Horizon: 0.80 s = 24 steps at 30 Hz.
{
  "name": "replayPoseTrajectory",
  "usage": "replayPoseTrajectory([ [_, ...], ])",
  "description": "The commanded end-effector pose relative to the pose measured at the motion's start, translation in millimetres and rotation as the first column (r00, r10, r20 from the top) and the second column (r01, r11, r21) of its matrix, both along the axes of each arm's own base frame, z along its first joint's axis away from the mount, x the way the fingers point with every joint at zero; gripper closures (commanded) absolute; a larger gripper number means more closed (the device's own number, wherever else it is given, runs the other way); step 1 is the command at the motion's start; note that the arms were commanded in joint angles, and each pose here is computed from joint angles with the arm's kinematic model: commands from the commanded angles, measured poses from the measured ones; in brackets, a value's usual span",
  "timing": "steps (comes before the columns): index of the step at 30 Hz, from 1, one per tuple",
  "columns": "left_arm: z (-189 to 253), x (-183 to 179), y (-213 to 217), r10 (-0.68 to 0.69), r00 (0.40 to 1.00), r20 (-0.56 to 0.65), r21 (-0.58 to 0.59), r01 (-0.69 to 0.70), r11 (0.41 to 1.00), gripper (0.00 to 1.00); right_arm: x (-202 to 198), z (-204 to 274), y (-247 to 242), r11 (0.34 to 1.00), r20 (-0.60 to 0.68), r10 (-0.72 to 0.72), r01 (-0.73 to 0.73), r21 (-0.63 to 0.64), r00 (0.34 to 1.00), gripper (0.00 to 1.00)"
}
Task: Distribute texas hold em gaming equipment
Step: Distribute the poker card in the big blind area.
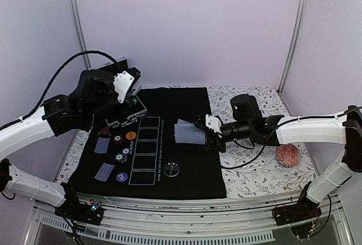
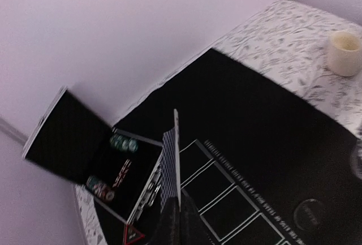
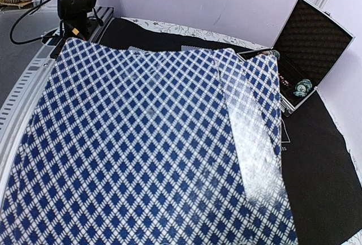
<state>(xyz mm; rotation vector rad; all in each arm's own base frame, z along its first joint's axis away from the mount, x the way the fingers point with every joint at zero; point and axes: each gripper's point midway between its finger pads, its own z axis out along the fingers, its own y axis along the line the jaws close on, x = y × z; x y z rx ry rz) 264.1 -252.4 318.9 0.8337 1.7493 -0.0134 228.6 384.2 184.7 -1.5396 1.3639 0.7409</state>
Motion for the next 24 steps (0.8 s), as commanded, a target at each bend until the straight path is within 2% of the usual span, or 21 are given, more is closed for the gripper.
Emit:
replayPoseTrajectory([
  [1, -86, 48, 120, 0.511, 0.842, -0.172, 0.121, -0.497, 0.859, 1.00, 0, 29, 2, 0.998, 0.035, 0.016, -0.018, 0.062, 0.999, 0.64],
  [5, -140, 61, 183, 0.678, 0.702, -0.217, 0.172, -0.657, 0.734, 1.00, -3, 33, 1, 0.997, 0.040, 0.022, -0.025, 0.072, 0.999, 0.64],
  [9, -171, 68, 216, 0.786, 0.578, -0.220, 0.257, -0.743, 0.618, 1.00, -5, 37, 0, 0.997, 0.045, 0.026, -0.029, 0.077, 0.999, 0.64],
  [12, -197, 76, 220, 0.789, 0.562, -0.247, 0.324, -0.719, 0.614, 1.00, -6, 39, -1, 0.996, 0.050, 0.028, -0.032, 0.079, 0.998, 0.64],
  [16, -224, 80, 239, 0.833, 0.485, -0.265, 0.418, -0.721, 0.553, 1.00, -8, 41, -2, 0.996, 0.053, 0.030, -0.035, 0.083, 0.998, 0.64],
  [20, -240, 81, 247, 0.831, 0.456, -0.318, 0.429, -0.712, 0.555, 1.00, -9, 41, -4, 0.996, 0.059, 0.033, -0.038, 0.084, 0.998, 0.64],
  [24, -253, 82, 245, 0.823, 0.452, -0.344, 0.459, -0.684, 0.567, 1.00, -11, 44, -4, 0.995, 0.067, 0.039, -0.045, 0.088, 0.997, 0.64],
])
